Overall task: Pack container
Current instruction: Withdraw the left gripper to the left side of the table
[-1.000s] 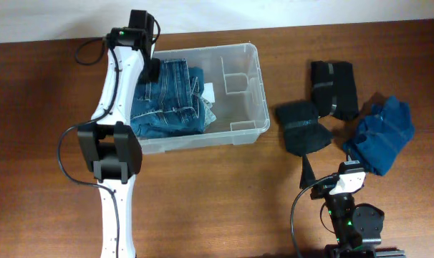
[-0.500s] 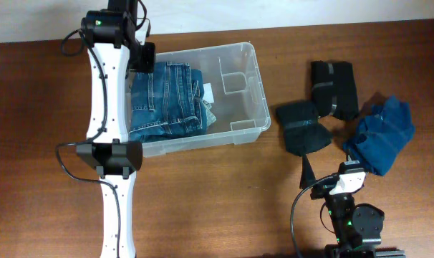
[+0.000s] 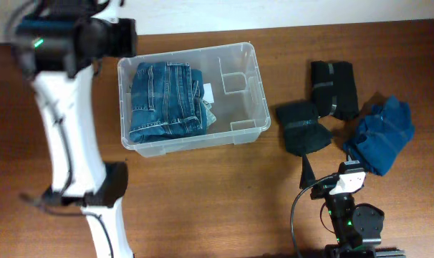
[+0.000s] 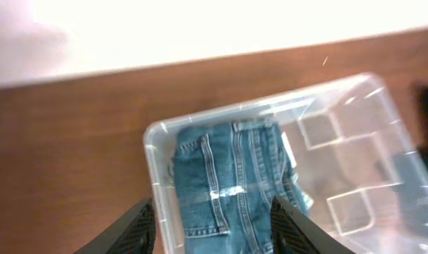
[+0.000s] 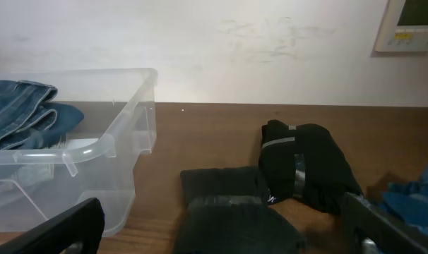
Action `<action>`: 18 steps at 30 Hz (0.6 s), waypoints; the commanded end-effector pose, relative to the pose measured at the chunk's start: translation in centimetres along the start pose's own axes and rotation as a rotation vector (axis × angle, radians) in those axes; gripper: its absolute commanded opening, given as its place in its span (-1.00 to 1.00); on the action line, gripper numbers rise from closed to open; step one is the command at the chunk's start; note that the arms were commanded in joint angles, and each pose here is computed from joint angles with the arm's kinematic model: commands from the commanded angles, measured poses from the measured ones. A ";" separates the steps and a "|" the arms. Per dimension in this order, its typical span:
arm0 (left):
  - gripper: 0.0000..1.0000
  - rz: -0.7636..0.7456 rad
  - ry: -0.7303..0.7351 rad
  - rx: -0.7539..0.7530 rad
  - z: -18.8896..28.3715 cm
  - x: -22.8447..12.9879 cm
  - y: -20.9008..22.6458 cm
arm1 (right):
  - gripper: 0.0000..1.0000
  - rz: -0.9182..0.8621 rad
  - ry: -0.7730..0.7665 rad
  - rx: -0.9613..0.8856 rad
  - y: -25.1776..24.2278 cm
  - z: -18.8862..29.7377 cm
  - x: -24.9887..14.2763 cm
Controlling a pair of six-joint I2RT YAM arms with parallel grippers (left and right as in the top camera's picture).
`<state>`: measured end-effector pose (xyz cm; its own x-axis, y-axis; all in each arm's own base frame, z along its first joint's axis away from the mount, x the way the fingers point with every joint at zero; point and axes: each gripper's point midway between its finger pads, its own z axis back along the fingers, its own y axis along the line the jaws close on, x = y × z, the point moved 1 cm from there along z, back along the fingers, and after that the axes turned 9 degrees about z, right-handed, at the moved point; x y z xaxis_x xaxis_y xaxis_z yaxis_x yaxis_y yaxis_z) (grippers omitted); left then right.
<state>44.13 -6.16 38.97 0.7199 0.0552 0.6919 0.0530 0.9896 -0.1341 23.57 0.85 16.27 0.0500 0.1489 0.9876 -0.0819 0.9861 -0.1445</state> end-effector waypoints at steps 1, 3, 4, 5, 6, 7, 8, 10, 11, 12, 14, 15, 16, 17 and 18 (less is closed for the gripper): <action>0.05 -0.003 -0.059 0.057 2.6 0.5 0.8 | 0.97 -0.012 0.003 -0.005 0.0 0.0 -0.3; 0.05 -0.001 -0.078 0.135 3.2 0.8 2.0 | 0.97 -0.012 0.003 -0.004 0.0 0.0 -0.3; 0.05 0.001 -0.085 0.187 3.3 0.9 2.8 | 0.97 -0.012 0.003 -0.004 0.0 0.0 -0.3; 0.05 0.001 -0.088 0.218 3.4 0.9 3.3 | 0.97 -0.012 0.002 0.004 0.1 0.0 -0.3; 0.04 0.001 -0.086 0.218 3.3 0.9 3.3 | 0.97 -0.012 -0.001 0.012 0.3 0.0 -0.2; 0.05 0.001 -0.088 0.215 3.4 0.9 3.3 | 0.97 -0.012 -0.004 0.014 0.3 0.0 -0.1; 0.04 0.000 -0.088 0.213 3.5 0.9 3.2 | 0.97 -0.012 -0.004 0.014 0.3 0.0 -0.1; 0.05 -0.003 -0.099 0.207 4.0 1.0 2.9 | 0.97 -0.012 -0.005 0.023 0.5 0.0 -0.1; 0.05 -0.005 -0.113 0.203 4.7 1.0 2.7 | 0.97 -0.012 -0.008 0.042 0.8 0.0 -0.1; 0.05 -0.005 -0.126 0.202 5.4 1.1 2.7 | 0.97 -0.012 -0.011 0.060 1.1 0.0 0.0; 0.05 -0.002 -0.168 0.200 7.5 1.3 2.6 | 0.97 -0.012 -0.011 0.067 1.2 0.0 0.0; 0.04 0.001 -0.193 0.204 8.7 1.3 2.7 | 0.97 -0.012 -0.012 0.067 1.2 0.0 0.0; 0.05 0.006 -0.220 0.217 10.0 1.4 3.0 | 0.97 -0.012 -0.012 0.067 1.2 0.0 0.0; 0.05 0.010 -0.238 0.235 10.9 1.4 3.3 | 0.97 -0.012 -0.012 0.066 1.1 0.0 0.0; 0.06 0.015 -0.255 0.260 11.7 1.4 3.7 | 0.97 -0.012 -0.011 0.067 1.2 0.0 0.0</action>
<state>40.89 -2.67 43.67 0.6182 0.0568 0.7839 -0.0924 0.9957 0.0007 23.52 1.46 16.33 0.0417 0.1481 0.9881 -0.1186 0.9827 -0.1423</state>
